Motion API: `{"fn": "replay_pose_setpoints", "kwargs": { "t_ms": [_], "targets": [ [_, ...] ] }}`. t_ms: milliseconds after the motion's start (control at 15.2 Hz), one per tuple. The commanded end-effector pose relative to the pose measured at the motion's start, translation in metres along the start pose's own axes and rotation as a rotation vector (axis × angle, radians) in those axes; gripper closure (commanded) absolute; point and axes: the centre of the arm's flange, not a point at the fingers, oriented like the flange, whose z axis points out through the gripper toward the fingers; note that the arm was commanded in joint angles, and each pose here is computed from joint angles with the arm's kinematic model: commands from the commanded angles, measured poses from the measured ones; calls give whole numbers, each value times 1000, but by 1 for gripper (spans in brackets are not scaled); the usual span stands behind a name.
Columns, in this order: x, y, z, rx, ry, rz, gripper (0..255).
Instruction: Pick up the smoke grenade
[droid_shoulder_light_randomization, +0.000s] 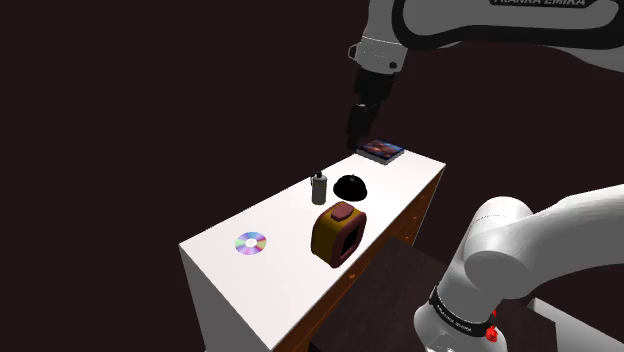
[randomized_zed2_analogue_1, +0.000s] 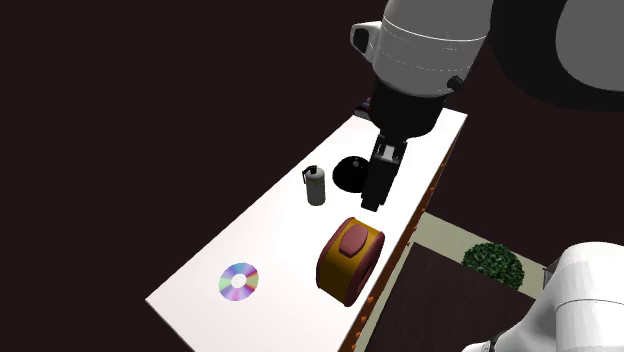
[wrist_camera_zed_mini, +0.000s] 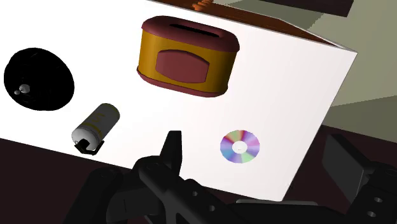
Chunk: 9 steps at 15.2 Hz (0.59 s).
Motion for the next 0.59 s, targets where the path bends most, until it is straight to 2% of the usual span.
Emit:
{"fn": "replay_pose_setpoints", "kwargs": {
  "t_ms": [0, 528],
  "targets": [
    [0, 0, 0, 0, 0, 0, 0],
    [46, 68, 69, 3, -27, 4, 0]
  ]
}}
